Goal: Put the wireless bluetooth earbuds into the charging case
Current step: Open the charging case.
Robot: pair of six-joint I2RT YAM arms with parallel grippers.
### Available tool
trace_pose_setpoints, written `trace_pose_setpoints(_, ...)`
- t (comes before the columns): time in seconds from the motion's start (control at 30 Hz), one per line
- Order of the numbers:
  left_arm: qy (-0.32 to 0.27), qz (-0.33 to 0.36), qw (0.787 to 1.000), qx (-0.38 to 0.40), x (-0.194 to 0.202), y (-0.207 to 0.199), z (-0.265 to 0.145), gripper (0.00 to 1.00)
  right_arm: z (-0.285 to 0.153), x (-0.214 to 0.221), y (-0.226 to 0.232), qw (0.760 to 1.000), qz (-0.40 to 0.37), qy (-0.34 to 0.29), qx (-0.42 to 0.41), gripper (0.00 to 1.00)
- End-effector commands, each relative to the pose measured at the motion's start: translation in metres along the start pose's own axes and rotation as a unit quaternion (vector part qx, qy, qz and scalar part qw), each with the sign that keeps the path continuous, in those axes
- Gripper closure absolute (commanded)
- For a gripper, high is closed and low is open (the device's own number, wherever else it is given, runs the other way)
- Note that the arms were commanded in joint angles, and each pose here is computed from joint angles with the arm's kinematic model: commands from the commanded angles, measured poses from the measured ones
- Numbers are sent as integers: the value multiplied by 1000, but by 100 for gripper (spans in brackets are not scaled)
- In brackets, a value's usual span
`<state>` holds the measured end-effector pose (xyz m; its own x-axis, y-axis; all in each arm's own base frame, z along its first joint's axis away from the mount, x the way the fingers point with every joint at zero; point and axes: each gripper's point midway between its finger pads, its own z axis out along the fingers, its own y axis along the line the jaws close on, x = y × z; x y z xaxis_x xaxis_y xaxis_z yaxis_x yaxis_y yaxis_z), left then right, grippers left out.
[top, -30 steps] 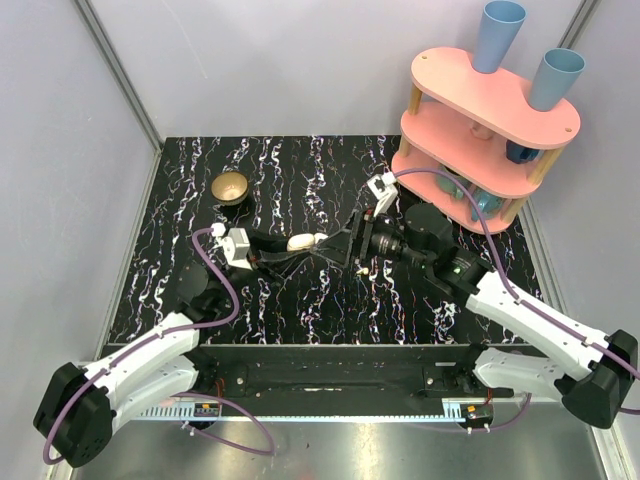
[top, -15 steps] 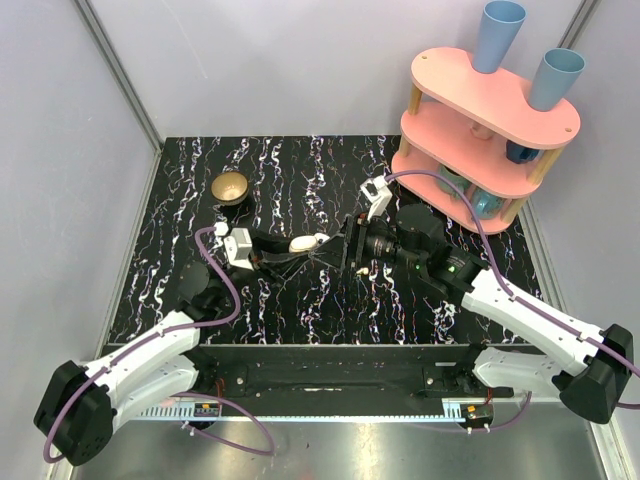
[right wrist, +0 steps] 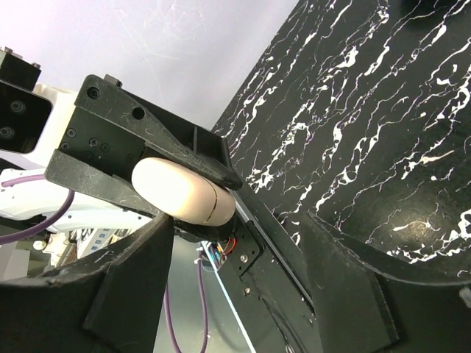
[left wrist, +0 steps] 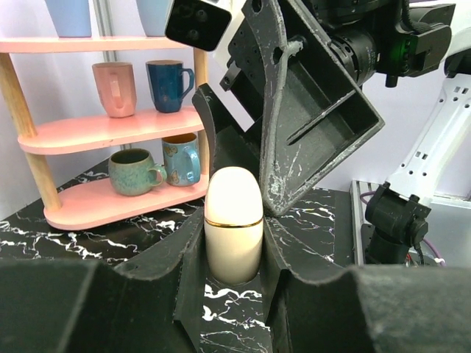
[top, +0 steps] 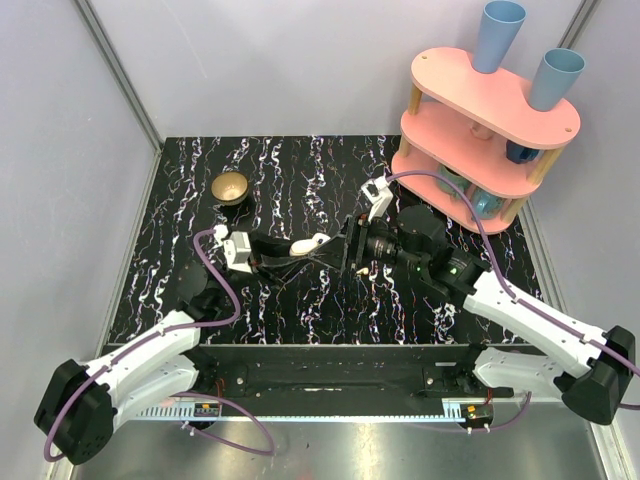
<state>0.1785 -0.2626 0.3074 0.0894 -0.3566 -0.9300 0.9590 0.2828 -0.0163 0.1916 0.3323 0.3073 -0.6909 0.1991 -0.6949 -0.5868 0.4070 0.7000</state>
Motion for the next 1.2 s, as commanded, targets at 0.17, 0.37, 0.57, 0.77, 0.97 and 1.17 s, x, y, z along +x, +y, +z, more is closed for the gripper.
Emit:
trace_pose_setpoints(0.17, -29, 51, 992, 109, -23, -38, 4, 100, -9, -43, 21, 996, -15, -87, -13, 23)
trace_pose_setpoints(0.37, -27, 54, 992, 112, -23, -40, 3, 100, -10, -48, 24, 995, -13, -96, -15, 22)
trace_pose_setpoints(0.57, -35, 53, 994, 84, -24, -33, 1, 100, -8, -45, 27, 996, -4, -90, -27, 21)
trace_pose_setpoints(0.77, -22, 44, 998, 27, -16, -13, 0, 100, -16, -49, 38, 994, -3, -101, -51, 21)
trace_pose_setpoints(0.97, -31, 44, 998, -19, -16, 0, -6, 100, -27, -57, 47, 991, -7, -118, -61, 19)
trace_pose_setpoints(1.17, -28, 44, 998, -42, -15, 7, -9, 100, -39, -66, 36, 989, -20, -147, -23, 18)
